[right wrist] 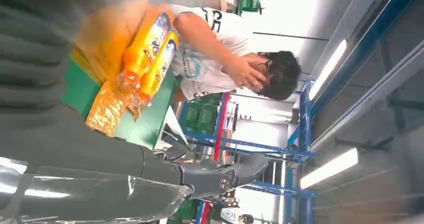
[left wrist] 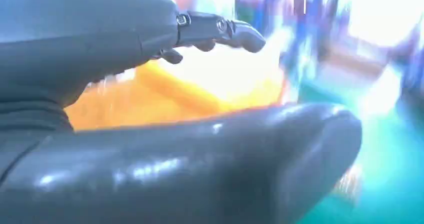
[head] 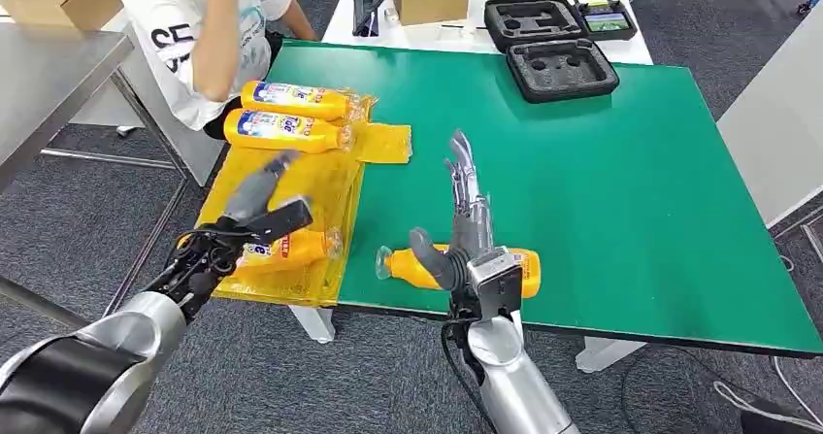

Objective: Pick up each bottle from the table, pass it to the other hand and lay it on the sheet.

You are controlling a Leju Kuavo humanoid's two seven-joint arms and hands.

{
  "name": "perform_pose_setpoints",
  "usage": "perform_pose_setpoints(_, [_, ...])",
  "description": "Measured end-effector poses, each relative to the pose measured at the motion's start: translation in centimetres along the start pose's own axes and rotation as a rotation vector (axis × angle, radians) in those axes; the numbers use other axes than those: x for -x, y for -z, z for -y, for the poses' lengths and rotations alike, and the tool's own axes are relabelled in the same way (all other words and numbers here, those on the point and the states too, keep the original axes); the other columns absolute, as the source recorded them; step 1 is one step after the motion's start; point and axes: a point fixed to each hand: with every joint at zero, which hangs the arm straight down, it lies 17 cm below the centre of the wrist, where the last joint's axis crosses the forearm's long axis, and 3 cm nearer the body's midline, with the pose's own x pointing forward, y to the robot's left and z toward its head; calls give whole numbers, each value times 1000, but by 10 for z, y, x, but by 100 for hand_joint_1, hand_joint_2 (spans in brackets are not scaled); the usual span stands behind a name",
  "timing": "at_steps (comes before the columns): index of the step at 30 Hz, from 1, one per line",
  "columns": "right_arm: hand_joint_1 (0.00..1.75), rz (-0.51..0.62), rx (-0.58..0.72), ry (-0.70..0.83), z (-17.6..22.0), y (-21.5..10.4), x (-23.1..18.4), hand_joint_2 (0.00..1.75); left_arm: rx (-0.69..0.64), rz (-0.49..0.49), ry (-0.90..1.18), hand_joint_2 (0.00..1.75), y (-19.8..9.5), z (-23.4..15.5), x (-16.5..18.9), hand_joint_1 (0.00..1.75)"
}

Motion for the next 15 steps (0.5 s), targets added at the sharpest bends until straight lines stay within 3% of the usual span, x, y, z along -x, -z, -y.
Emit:
perform_pose_setpoints(2, [0,-5,-1,3,-1,0,0,175,-208,47,101,0,5,-38,-13,0])
perform_pose_setpoints(4, [0,-7,0,6,-1,0,1,175,-325,62,144,0,6,-59,-23,0])
perform_pose_setpoints(9, [0,-15,7,22,-2,0,2,175,-393,210,332,0,3,-76,-71,0])
perform_pose_setpoints(12, [0,-19,-1,10,-4,1,3,175,-575,159,228,0,-7,-117,-76,0])
perform_pose_setpoints(15, [0,-71,-52,-58,-9,4,17,175,-766,37,-83,0,-26,-146,-50,0])
